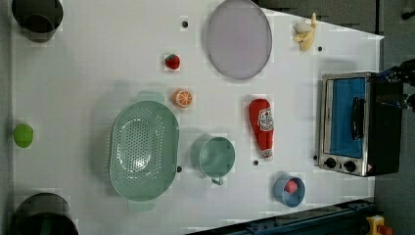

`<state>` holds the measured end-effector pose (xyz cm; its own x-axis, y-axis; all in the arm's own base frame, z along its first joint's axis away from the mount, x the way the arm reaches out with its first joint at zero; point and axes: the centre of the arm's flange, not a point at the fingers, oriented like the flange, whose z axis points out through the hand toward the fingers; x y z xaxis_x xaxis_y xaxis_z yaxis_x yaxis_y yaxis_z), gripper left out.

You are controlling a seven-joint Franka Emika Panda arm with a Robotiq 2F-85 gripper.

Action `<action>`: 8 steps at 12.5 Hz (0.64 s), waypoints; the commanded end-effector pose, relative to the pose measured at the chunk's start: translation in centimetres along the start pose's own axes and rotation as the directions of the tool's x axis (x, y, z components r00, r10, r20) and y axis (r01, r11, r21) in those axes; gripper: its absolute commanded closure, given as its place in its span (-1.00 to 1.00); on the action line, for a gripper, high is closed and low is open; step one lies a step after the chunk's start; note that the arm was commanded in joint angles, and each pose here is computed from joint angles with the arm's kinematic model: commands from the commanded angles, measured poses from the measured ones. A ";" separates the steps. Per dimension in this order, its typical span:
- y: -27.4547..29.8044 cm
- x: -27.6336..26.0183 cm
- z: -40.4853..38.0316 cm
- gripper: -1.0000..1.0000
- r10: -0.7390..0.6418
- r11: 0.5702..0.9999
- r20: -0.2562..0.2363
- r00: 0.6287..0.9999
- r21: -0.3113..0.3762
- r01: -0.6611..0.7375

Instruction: Pick Ketchup from the table and place it in strainer.

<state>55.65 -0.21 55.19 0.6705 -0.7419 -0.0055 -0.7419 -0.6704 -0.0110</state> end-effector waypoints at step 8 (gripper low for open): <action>6.9 -2.6 1.3 -1.00 -0.142 0.983 0.120 0.983 -0.099 0.154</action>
<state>48.01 -2.61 60.06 0.7341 -0.6790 -0.0049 -0.6790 -0.7341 0.0059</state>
